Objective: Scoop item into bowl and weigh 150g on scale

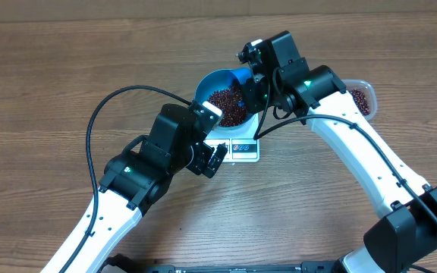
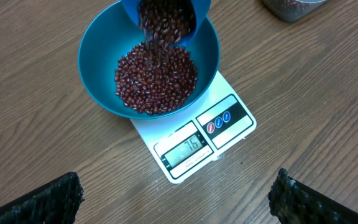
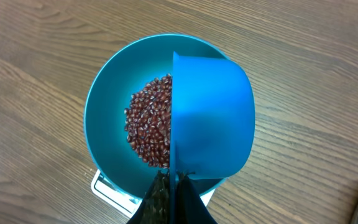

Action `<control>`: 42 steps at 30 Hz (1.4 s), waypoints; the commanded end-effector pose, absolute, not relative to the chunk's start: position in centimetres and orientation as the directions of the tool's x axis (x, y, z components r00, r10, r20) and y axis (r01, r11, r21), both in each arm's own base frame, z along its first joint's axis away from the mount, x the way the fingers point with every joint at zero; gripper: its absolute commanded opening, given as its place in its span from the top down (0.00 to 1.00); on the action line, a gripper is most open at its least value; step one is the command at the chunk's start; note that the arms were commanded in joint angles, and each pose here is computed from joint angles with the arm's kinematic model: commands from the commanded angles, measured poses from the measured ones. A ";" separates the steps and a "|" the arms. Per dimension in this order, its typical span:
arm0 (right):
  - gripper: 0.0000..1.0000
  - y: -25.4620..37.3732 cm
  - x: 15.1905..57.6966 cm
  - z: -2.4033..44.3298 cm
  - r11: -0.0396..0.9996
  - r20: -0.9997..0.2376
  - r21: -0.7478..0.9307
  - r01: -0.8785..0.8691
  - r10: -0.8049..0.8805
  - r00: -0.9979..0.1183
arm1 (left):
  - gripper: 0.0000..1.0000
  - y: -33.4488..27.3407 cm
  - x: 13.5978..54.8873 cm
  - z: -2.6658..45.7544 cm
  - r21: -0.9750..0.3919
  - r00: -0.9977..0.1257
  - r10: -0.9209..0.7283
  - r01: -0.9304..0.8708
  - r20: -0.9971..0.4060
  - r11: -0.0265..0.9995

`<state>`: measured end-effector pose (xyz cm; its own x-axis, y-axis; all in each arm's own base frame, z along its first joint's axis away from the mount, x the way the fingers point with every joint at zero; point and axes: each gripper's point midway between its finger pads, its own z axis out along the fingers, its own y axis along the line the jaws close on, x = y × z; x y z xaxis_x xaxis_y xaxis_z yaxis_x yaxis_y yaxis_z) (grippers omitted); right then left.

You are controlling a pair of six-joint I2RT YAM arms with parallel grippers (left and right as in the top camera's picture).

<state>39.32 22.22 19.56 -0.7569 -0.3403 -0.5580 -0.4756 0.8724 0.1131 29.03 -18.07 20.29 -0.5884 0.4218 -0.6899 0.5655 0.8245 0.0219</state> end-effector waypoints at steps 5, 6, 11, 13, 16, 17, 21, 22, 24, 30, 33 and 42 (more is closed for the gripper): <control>0.96 22.4 39.6 22.3 0.854 -0.621 0.073 -0.514 -0.365 -0.694 | 0.01 -18.0 29.0 20.8 0.029 -0.574 0.422 0.569 -0.702 0.822; 0.96 22.4 39.5 22.3 0.849 -0.620 0.063 -0.524 -0.378 -0.687 | 0.00 -18.0 29.0 20.8 0.029 -0.574 0.422 0.569 -0.702 0.822; 0.96 22.8 39.2 22.2 0.808 -0.619 0.013 -0.589 -0.456 -0.640 | 0.01 -18.0 29.0 20.8 0.029 -0.574 0.422 0.569 -0.702 0.822; 0.96 23.0 39.1 22.2 0.795 -0.618 -0.002 -0.607 -0.478 -0.624 | 0.00 -18.0 29.0 20.8 0.029 -0.574 0.422 0.569 -0.702 0.822; 0.96 23.1 39.1 22.1 0.777 -0.617 -0.021 -0.629 -0.505 -0.604 | 0.00 -18.0 29.0 20.8 0.029 -0.574 0.422 0.569 -0.702 0.822; 0.96 23.1 39.0 22.1 0.769 -0.616 -0.031 -0.639 -0.518 -0.594 | 0.01 -18.0 29.0 20.8 0.029 -0.574 0.422 0.569 -0.702 0.822; 0.96 23.2 39.0 21.8 0.729 -0.607 -0.069 -0.681 -0.573 -0.551 | 0.00 -18.0 29.0 20.8 0.029 -0.574 0.422 0.569 -0.702 0.822; 0.96 23.2 39.1 21.7 0.723 -0.605 -0.075 -0.687 -0.581 -0.545 | 0.00 -18.0 29.0 20.8 0.029 -0.574 0.422 0.569 -0.702 0.822; 0.96 23.2 39.1 21.7 0.716 -0.604 -0.082 -0.693 -0.589 -0.537 | 0.00 -18.0 29.0 20.8 0.029 -0.574 0.422 0.569 -0.702 0.822; 0.96 23.2 39.1 21.7 0.692 -0.599 -0.107 -0.714 -0.618 -0.509 | 0.00 -18.0 29.0 20.8 0.029 -0.574 0.422 0.569 -0.702 0.822; 0.96 23.2 39.1 21.7 0.674 -0.596 -0.124 -0.728 -0.637 -0.488 | 0.00 -18.0 29.0 20.8 0.029 -0.574 0.422 0.569 -0.702 0.822; 0.96 23.2 39.1 21.6 0.623 -0.585 -0.169 -0.764 -0.687 -0.431 | 0.00 -18.0 29.0 20.8 0.029 -0.574 0.422 0.569 -0.702 0.822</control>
<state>38.86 22.78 19.46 -0.5103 -0.6598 -0.5516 -0.7377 0.6655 -0.1137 29.03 -18.07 20.29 -0.5884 0.4218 -0.6899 0.5655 0.8245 0.0219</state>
